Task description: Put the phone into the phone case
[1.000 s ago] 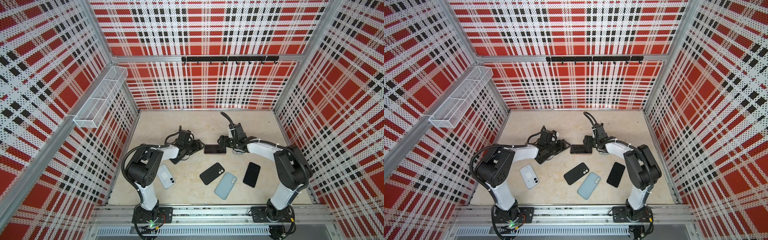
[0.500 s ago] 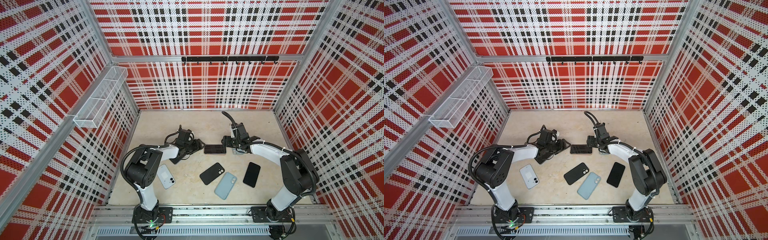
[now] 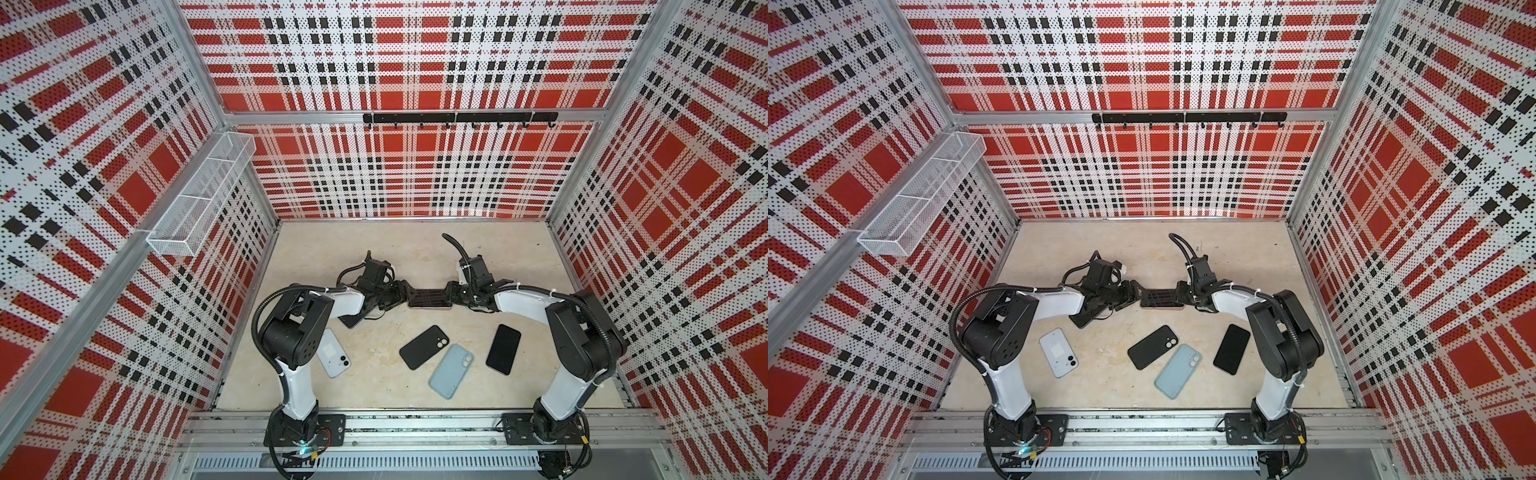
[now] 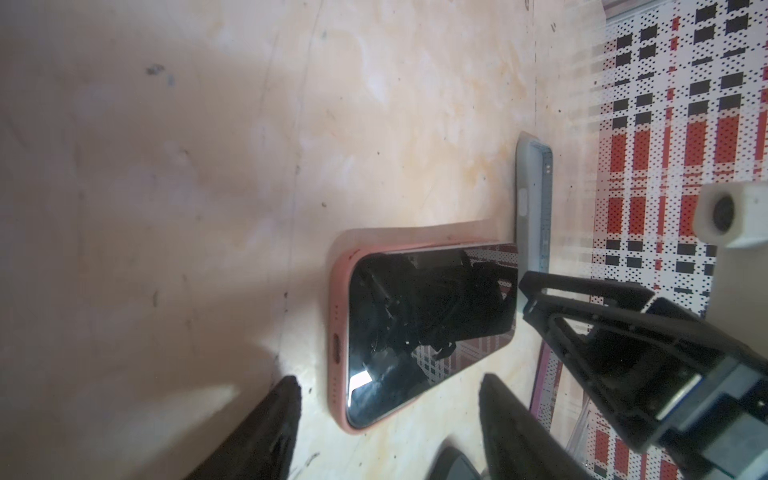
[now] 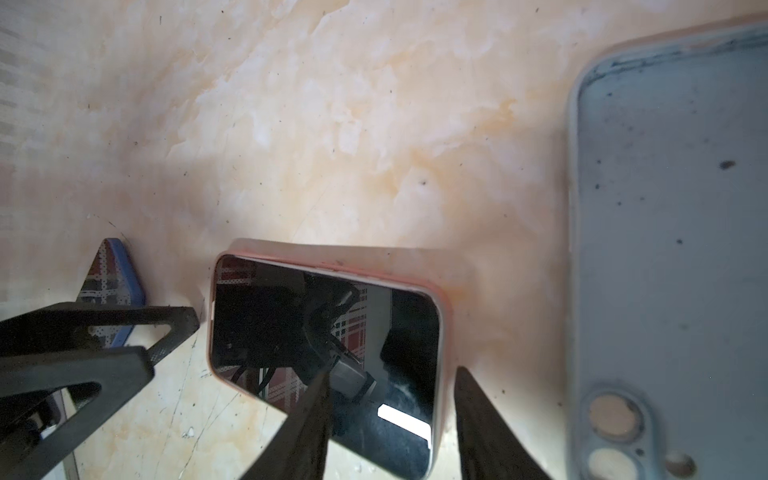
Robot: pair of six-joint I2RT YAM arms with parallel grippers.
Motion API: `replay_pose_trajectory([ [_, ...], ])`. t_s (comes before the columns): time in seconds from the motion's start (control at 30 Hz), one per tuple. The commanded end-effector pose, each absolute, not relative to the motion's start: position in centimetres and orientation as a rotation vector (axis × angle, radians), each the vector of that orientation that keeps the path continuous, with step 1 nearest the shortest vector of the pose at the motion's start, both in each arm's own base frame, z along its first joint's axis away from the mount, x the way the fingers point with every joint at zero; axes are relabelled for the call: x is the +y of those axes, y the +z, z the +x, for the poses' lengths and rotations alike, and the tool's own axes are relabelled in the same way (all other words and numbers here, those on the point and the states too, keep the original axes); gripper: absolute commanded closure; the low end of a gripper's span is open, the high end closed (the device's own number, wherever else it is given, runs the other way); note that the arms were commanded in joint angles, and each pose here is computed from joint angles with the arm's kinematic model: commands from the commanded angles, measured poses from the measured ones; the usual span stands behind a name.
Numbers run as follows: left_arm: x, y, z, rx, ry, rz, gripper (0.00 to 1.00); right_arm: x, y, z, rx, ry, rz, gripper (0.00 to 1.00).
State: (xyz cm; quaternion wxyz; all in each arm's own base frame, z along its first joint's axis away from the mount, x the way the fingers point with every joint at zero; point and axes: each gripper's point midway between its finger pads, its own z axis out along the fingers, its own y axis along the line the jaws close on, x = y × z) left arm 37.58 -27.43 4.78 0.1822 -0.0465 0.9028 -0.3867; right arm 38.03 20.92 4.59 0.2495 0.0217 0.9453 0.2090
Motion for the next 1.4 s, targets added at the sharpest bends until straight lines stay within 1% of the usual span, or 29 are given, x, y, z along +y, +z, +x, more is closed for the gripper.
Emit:
replay_pose_trajectory([
  [0.0, -28.0, 5.0, 38.0, 2.538, -1.099, -0.119, 0.3, 21.5, 3.8, 38.1, 2.564, 0.614, 0.07, 0.53],
  [0.1, -28.1, 4.8, 38.0, 2.54, -1.103, -0.118, 0.3, 21.7, 3.5, 37.9, 2.566, 0.63, 0.071, 0.56],
  [0.17, -28.2, 4.8, 38.0, 2.539, -1.104, -0.118, 0.3, 21.9, 3.4, 37.8, 2.563, 0.646, 0.067, 0.61],
  [0.23, -28.3, 4.7, 38.0, 2.54, -1.105, -0.118, 0.3, 22.1, 3.5, 37.8, 2.555, 0.661, 0.067, 0.7],
  [0.33, -28.5, 4.6, 38.1, 2.54, -1.108, -0.119, 0.3, 22.3, 3.5, 37.7, 2.555, 0.67, 0.065, 0.8],
  [0.5, -28.6, 4.6, 38.2, 2.538, -1.109, -0.12, 0.3, 22.8, 3.0, 37.4, 2.569, 0.683, 0.057, 0.9],
  [0.63, -28.6, 4.5, 38.2, 2.539, -1.111, -0.117, 0.3, 23.5, 2.5, 37.2, 2.579, 0.7, 0.054, 0.95],
  [0.87, -28.5, 4.5, 38.1, 2.538, -1.11, -0.12, 0.29, 24.8, 2.1, 37.0, 2.593, 0.723, 0.032, 0.98],
  [0.93, -28.3, 4.5, 38.0, 2.538, -1.106, -0.123, 0.29, 24.4, 2.4, 37.1, 2.585, 0.706, 0.039, 0.97],
  [1.0, -27.9, 4.5, 38.0, 2.533, -1.094, -0.128, 0.28, 23.9, 3.0, 37.2, 2.579, 0.685, 0.05, 0.94],
  [1.17, -26.9, 4.6, 38.0, 2.527, -1.074, -0.149, 0.24, 21.7, 5.7, 38.1, 2.524, 0.714, 0.099, 0.73],
  [1.2, -26.8, 4.6, 38.1, 2.526, -1.074, -0.15, 0.19, 21.4, 6.1, 38.2, 2.515, 0.731, 0.102, 0.7],
  [1.23, -26.7, 4.6, 38.1, 2.526, -1.073, -0.149, 0.15, 21.1, 6.4, 38.3, 2.51, 0.748, 0.102, 0.66],
  [1.37, -26.8, 4.7, 38.1, 2.523, -1.075, -0.142, 0.14, 20.7, 6.4, 38.4, 2.515, 0.798, 0.091, 0.54],
])
